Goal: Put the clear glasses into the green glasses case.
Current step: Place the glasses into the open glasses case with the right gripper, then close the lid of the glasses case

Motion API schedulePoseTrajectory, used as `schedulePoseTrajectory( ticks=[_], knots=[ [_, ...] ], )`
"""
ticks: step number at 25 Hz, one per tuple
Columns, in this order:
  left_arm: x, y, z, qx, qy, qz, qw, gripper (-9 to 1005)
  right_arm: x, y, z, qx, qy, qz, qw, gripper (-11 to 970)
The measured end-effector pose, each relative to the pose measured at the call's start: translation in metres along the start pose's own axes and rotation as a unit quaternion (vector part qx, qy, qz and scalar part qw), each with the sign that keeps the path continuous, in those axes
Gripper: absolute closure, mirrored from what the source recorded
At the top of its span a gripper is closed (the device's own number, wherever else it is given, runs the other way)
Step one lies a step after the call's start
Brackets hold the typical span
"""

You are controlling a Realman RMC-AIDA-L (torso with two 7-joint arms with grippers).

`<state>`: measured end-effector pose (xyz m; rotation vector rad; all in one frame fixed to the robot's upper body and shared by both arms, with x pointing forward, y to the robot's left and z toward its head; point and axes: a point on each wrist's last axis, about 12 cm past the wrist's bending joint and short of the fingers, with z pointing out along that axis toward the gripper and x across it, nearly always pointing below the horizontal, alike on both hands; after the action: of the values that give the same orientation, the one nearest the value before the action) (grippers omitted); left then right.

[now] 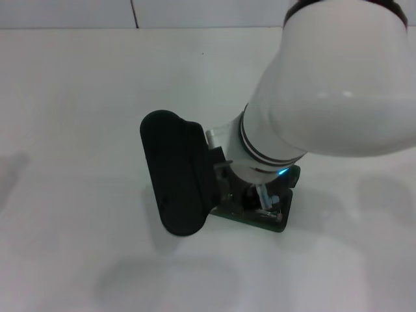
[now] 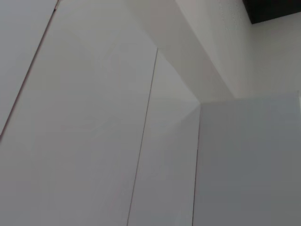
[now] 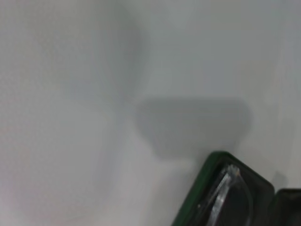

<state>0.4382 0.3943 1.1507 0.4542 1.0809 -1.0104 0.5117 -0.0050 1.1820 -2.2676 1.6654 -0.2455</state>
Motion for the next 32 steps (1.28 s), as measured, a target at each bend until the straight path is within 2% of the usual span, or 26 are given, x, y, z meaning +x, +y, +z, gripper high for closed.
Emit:
schedulePoseTrajectory(
  ticks=[10,15,19,20,21,25,29,32],
  knots=[
    [0.000,0.000,-0.001,-0.001,0.000,-0.002,1.000,923,0.002,0.014,-0.013,-0.010,-0.033,0.012,0.999,543],
    [-0.003,0.002,0.003,0.005,0.000,-0.001,1.000,923,0.013,0.014,-0.038,-0.001,-0.087,0.043,0.995,540],
    [-0.010,0.008,0.007,0.010,-0.005,-0.005,1.000,923,0.034,0.011,-0.065,0.020,-0.142,0.081,0.986,538],
    [-0.012,0.010,0.010,0.015,-0.005,-0.005,1.000,923,0.034,0.011,-0.065,0.020,-0.142,0.081,0.986,537],
    [-0.013,0.013,0.014,0.021,-0.003,-0.004,1.000,923,0.053,0.012,-0.084,0.032,-0.178,0.115,0.977,537],
    [-0.015,0.022,0.035,0.053,0.020,-0.002,0.998,923,0.086,0.015,-0.099,0.044,-0.223,0.173,0.958,534],
    [-0.020,0.030,0.054,0.086,0.057,-0.011,0.995,922,0.133,0.014,-0.115,0.067,-0.293,0.239,0.923,532],
    [-0.019,0.040,0.084,0.122,0.108,-0.033,0.986,920,0.177,0.025,-0.126,0.100,-0.336,0.286,0.892,530]
  ],
)
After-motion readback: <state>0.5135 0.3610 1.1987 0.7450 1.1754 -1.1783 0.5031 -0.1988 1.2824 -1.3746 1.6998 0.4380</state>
